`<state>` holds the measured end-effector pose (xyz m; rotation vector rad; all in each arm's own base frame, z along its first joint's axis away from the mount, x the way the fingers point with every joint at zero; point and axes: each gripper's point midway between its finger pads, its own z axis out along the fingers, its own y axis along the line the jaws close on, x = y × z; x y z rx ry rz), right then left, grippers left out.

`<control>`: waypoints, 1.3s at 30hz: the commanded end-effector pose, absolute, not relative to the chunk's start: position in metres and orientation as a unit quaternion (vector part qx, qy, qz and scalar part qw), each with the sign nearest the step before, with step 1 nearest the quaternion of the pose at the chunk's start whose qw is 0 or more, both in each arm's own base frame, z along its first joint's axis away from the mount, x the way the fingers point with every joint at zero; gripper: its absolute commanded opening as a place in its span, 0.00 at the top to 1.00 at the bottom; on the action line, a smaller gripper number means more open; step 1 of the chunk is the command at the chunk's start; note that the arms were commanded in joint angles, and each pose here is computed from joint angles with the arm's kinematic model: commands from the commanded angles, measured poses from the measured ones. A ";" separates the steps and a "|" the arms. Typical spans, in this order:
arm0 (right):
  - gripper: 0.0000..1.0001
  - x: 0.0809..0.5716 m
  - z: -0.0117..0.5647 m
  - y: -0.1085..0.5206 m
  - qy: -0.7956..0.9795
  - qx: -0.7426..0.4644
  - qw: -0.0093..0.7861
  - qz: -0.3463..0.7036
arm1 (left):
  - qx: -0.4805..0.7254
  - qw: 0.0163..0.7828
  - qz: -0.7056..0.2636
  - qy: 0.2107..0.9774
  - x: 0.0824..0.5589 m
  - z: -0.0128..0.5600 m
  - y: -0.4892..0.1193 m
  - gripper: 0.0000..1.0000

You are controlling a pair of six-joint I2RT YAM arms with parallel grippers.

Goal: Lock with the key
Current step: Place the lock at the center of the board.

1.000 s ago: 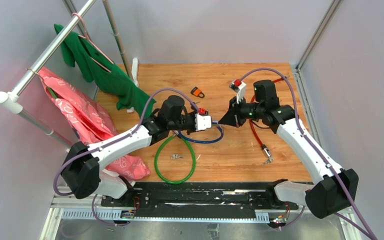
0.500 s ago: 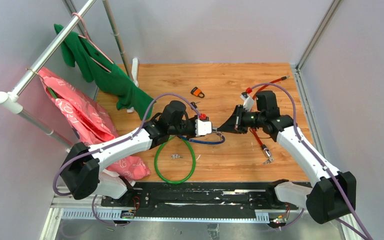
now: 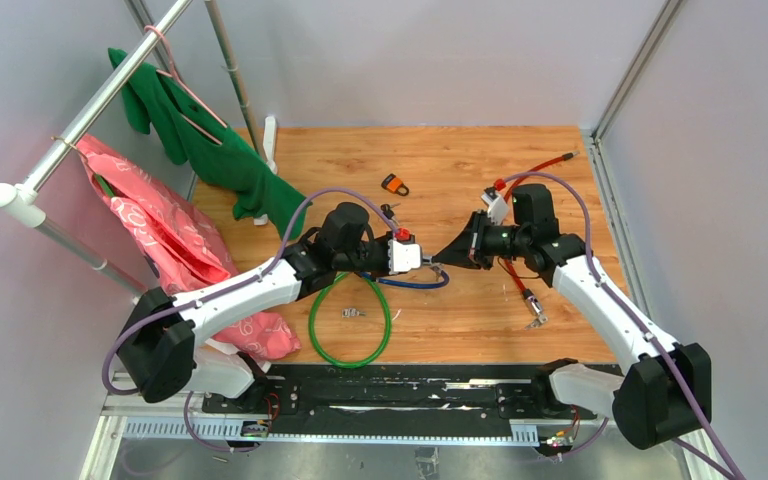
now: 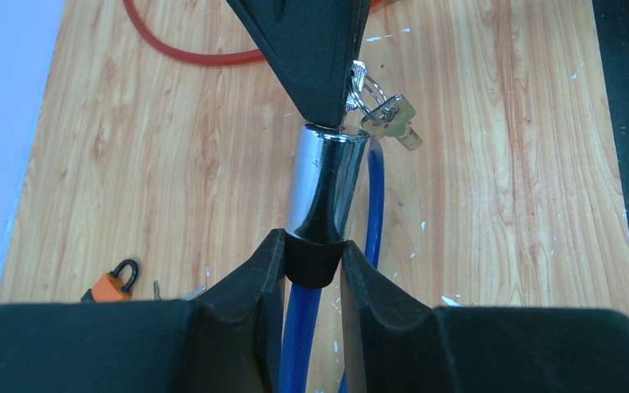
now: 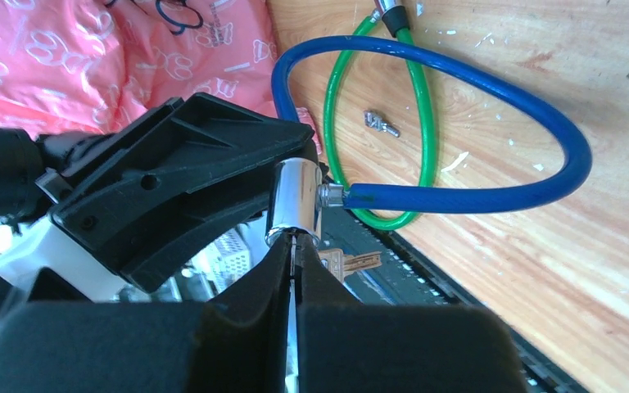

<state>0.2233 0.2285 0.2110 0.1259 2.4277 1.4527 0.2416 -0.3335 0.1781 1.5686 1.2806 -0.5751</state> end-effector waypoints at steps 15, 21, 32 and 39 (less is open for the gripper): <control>1.00 0.182 0.208 0.232 0.667 -0.496 0.401 0.385 | 0.626 0.438 -0.307 0.567 0.223 0.184 -0.333 1.00; 1.00 0.171 0.202 0.233 0.519 -0.657 0.474 0.273 | 0.632 0.421 -0.319 0.567 0.217 0.182 -0.332 1.00; 1.00 0.170 0.203 0.231 0.375 -0.765 0.495 0.168 | 0.630 0.405 -0.327 0.576 0.212 0.177 -0.330 1.00; 0.54 0.181 0.212 0.223 0.390 -0.765 0.499 0.119 | 0.635 0.404 -0.322 0.574 0.211 0.174 -0.328 1.00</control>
